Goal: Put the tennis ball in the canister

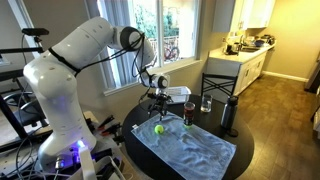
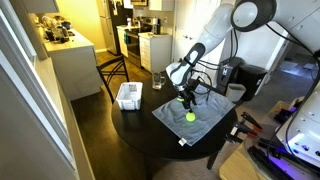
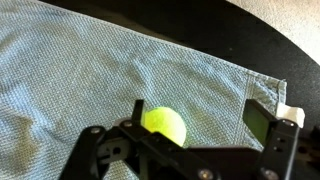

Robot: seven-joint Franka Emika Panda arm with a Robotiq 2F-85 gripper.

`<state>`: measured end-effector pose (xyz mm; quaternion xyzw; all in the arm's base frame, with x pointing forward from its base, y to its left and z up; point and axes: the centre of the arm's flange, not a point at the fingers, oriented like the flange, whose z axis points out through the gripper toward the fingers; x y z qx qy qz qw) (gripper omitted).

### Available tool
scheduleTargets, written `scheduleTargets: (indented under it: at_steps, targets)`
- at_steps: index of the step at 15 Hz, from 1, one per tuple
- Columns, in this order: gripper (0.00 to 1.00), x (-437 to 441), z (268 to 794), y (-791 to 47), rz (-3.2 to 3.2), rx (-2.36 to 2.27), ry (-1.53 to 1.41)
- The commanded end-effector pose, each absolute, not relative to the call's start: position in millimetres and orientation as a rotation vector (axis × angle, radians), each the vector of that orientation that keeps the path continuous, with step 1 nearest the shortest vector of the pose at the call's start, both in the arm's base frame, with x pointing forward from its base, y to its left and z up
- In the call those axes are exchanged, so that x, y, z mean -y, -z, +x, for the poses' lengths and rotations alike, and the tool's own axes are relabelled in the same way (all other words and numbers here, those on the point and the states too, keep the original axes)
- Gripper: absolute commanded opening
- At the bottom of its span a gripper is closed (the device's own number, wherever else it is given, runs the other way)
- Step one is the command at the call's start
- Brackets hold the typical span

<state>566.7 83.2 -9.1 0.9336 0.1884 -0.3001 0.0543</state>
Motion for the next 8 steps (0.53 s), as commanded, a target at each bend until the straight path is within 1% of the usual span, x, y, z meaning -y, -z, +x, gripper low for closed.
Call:
scheduleTargets:
  at_steps: [1, 8]
  targets:
    - [1.0, -83, 567, 9, 2.836, -0.572, 0.911]
    - [1.0, -89, 564, 40, 2.84, -0.547, 0.931]
